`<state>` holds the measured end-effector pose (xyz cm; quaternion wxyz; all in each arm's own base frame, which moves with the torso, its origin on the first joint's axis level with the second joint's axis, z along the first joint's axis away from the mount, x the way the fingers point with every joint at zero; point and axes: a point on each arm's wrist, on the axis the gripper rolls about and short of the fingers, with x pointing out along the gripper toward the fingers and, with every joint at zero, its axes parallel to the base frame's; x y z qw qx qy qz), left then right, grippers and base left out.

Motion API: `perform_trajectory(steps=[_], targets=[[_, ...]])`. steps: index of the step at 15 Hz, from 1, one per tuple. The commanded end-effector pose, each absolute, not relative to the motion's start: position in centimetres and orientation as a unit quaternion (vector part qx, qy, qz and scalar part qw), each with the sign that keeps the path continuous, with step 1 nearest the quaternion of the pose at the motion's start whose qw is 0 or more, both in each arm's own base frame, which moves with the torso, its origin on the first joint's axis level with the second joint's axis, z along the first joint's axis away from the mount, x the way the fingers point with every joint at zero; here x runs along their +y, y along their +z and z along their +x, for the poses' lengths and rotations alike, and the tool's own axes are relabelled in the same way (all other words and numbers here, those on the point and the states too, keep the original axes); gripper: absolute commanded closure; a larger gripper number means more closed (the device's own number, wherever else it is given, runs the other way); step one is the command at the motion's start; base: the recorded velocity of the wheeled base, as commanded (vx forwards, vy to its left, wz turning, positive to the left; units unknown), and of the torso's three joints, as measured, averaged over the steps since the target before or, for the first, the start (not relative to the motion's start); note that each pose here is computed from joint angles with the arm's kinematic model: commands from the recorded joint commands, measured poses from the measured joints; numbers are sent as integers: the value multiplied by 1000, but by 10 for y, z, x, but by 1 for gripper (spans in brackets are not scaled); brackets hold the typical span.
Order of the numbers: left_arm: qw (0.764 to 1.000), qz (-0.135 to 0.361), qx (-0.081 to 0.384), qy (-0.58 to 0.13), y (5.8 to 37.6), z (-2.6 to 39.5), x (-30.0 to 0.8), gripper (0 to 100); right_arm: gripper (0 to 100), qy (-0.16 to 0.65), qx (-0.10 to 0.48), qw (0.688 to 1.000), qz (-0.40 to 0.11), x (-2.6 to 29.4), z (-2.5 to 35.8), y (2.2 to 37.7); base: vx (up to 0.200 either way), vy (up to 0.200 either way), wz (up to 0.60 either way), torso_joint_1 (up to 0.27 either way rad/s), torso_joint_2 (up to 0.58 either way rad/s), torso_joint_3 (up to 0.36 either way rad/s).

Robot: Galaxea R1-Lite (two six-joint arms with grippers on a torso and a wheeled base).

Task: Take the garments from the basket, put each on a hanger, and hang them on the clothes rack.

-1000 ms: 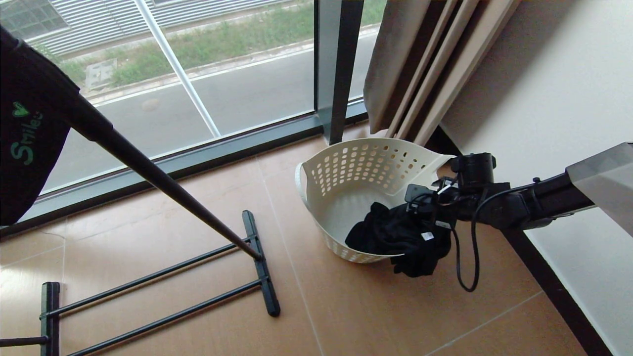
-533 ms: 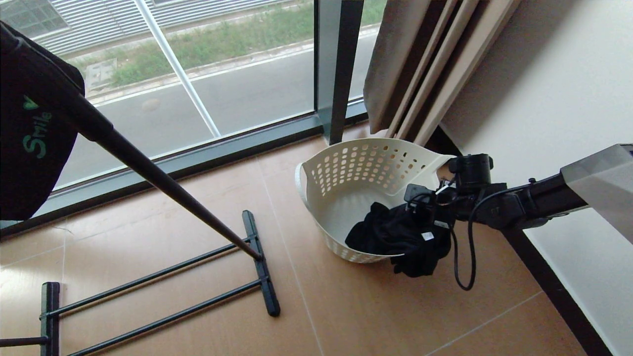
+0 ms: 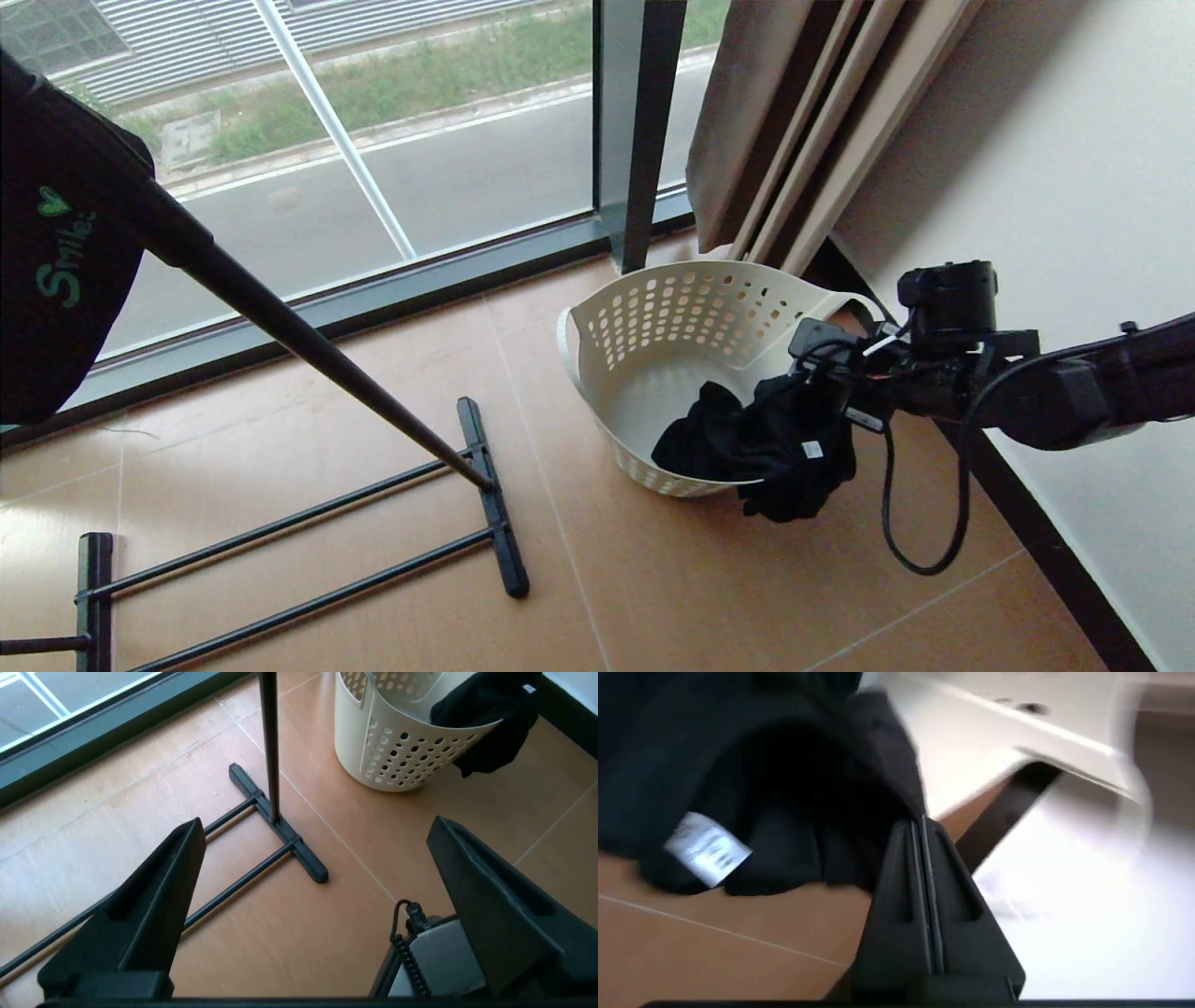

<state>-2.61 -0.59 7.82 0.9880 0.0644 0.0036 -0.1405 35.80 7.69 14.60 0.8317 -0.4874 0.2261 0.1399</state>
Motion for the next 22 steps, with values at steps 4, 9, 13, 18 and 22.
perform_trajectory(steps=[4,9,13,18,22], targets=[[988,70,5,-141,78,-26,-6,0,100,129,141,884,-427,76,234,210,0,0,0,0,0,0],[987,78,4,-141,78,-26,-6,0,100,90,105,935,-327,52,166,223,0,0,0,0,0,0],[987,78,4,-141,78,-26,-6,0,100,93,109,939,-312,43,139,206,0,0,0,2,0,55],[987,78,5,-141,77,-26,-6,0,100,98,116,937,-314,46,143,204,0,0,0,0,1,186],[987,78,4,-141,78,-26,-6,0,100,102,125,935,-315,46,145,200,0,0,0,4,-9,194]])
